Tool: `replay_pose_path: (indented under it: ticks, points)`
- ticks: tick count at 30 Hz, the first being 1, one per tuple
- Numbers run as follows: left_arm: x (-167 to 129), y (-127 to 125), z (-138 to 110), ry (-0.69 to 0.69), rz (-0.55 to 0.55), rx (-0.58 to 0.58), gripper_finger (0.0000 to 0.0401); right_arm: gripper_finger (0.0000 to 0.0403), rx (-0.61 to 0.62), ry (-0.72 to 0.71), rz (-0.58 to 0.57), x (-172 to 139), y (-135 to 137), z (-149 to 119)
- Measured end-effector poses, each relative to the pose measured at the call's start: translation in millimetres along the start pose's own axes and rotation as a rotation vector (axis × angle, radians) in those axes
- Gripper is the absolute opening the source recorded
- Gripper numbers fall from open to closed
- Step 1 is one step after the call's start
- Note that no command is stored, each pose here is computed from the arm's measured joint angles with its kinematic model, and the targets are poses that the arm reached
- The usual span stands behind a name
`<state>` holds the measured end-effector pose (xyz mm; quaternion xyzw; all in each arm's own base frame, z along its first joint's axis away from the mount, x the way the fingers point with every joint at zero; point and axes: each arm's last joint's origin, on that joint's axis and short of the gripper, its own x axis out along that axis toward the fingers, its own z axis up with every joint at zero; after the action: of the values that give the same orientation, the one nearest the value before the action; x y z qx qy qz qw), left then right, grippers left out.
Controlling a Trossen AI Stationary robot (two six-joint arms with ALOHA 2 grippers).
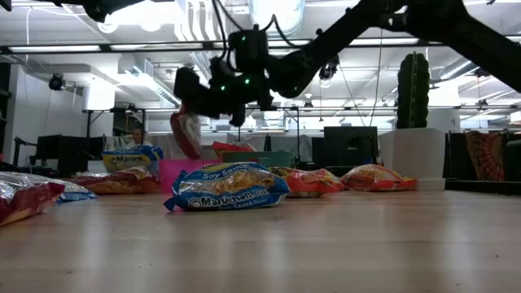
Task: Sort Maruchan noodles
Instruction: Put the red noodle pack into the red bin
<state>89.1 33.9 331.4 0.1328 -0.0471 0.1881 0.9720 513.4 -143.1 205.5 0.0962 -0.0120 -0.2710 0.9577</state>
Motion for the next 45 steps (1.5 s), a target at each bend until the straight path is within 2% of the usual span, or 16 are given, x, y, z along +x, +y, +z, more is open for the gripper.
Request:
replay_pose_path:
  ticks: [7,13,26,29,35,39,45]
  points:
    - [0,0,0,0.000,0.000,0.004,0.0087,0.0009,0.060,0.133,-0.029,13,-4,-34]
    - [0,0,0,0.001,0.000,0.005,0.0087,0.0015,0.087,0.171,-0.049,15,-7,-38]
    - [0,0,0,0.001,-0.001,0.005,0.0087,0.0132,0.074,0.215,-0.058,14,-7,-39]
    - [0,0,0,0.003,-0.001,0.005,0.0087,0.0153,0.064,0.228,-0.053,10,-6,-26]
    - [2,0,-1,0.013,-0.003,0.005,0.0087,0.0170,-0.040,0.327,-0.037,-12,1,22]
    - [6,-1,-3,0.032,-0.008,0.004,0.0087,0.0171,-0.149,0.455,0.000,-42,13,55]
    - [19,-2,-8,0.070,-0.018,-0.002,0.0087,0.0171,-0.303,0.660,0.057,-97,39,83]
